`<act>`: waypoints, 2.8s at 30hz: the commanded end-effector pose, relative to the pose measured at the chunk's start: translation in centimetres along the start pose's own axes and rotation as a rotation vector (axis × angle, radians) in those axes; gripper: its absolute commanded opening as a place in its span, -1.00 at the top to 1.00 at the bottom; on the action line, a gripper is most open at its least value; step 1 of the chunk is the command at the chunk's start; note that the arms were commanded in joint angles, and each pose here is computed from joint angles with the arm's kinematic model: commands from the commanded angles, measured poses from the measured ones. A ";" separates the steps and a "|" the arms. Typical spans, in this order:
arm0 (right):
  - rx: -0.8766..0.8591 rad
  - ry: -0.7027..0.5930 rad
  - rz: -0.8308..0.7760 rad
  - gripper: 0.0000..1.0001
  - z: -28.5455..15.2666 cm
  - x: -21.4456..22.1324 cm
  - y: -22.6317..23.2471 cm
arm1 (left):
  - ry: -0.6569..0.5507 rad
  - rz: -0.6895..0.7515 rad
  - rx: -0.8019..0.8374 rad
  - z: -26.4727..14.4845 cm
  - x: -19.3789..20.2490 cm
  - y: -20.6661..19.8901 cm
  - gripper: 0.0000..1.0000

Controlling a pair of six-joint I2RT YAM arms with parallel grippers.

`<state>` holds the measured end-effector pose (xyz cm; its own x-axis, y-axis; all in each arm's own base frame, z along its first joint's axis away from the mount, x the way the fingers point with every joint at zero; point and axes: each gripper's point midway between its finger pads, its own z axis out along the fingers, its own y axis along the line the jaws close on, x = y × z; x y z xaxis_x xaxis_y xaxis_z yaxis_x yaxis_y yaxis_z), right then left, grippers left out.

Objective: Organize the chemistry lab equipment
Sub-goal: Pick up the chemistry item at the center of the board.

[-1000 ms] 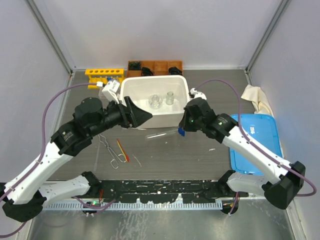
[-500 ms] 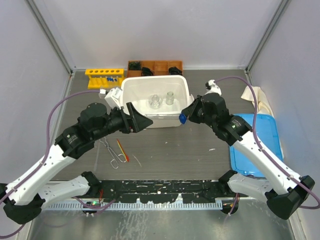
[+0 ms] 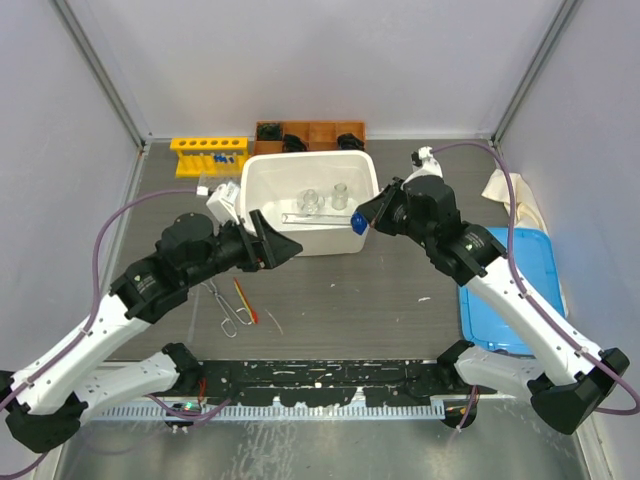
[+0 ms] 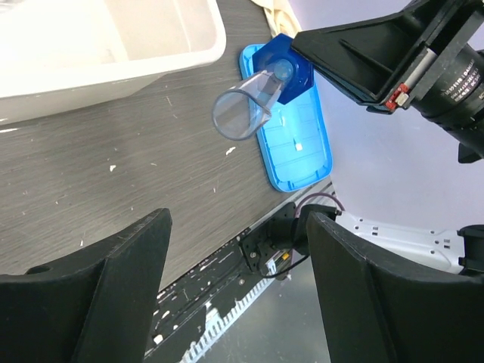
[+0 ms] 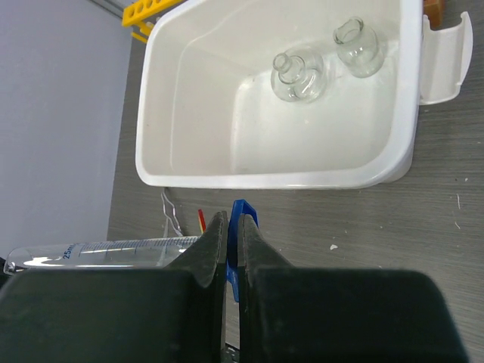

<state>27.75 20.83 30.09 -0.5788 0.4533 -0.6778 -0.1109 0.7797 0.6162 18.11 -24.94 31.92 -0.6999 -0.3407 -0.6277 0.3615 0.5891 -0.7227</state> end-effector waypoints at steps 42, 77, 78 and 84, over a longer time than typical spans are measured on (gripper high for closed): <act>-0.093 -0.041 -0.039 0.99 -0.8 -1.6 2.1 | -0.213 0.046 0.023 1.8 -7.0 -2.9 0.09; -0.102 -0.061 -0.080 0.36 -1.0 -2.1 2.3 | -0.237 0.079 -0.126 2.4 -10.6 0.0 1.00; -0.099 -0.066 -0.083 0.36 -1.0 -2.2 2.2 | -0.234 0.082 -0.135 2.6 -10.9 0.2 1.00; -0.070 -0.080 -0.110 0.35 -0.7 -2.5 1.7 | -0.173 0.131 -0.241 4.1 -13.0 0.8 0.99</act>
<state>27.78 21.23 30.51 -0.5734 0.3838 -0.7238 -0.1930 0.7953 0.5747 28.55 -23.47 35.81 -0.5660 -0.3961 -0.7230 0.2570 0.7485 -0.6113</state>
